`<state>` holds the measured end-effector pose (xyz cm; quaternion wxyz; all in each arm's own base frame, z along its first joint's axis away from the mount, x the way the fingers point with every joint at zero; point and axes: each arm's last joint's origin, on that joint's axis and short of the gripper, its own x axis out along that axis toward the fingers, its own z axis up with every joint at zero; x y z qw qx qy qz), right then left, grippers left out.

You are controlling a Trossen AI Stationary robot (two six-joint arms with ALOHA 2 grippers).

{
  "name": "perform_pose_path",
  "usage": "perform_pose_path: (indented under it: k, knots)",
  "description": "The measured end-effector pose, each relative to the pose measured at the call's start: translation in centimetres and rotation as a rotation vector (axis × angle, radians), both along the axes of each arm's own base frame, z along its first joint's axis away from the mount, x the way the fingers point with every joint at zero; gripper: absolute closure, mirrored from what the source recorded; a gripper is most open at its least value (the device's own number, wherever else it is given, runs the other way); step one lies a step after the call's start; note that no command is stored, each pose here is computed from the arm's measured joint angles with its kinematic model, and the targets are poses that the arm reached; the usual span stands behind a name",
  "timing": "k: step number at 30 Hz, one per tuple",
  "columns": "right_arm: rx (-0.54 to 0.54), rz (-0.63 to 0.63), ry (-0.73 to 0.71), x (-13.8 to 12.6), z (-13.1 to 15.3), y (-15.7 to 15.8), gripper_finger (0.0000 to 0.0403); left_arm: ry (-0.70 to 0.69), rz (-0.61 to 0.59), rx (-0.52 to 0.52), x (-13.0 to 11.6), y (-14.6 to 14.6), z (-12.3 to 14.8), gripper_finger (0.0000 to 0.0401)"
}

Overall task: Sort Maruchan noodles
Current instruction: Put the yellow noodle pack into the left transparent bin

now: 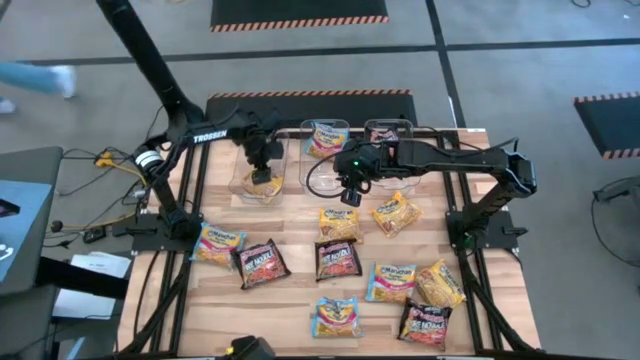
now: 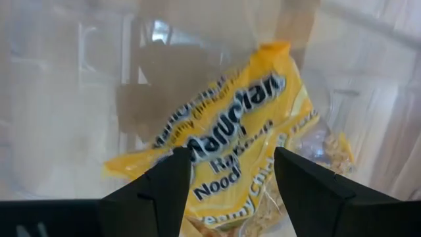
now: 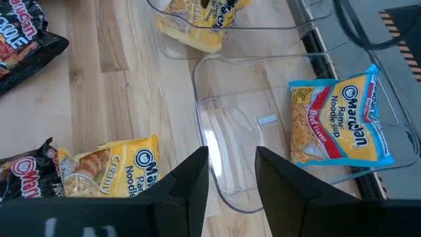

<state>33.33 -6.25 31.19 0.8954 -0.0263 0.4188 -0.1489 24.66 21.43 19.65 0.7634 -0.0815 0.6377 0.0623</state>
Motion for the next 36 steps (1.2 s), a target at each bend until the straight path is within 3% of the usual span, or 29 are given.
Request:
perform_pose_path:
  k: [16,28,32,36]
  knots:
    - [0.0,0.0,-0.002,0.0,0.0,0.0,0.0253,0.009,0.021,0.021,-0.9,-0.7,-2.9,0.0198]
    - [0.0,-0.001,-0.009,0.1,0.1,0.0,0.0253,0.009,0.084,-0.022,-1.6,-1.3,-4.4,0.0199]
    - [0.0,-0.002,-0.01,0.1,0.1,0.0,0.0253,0.013,0.104,-0.011,-1.6,-1.3,-4.4,0.0226]
    - [0.0,-0.002,-0.01,0.1,0.1,0.0,0.0253,0.017,0.122,-0.009,-1.6,-1.3,-4.5,0.0283]
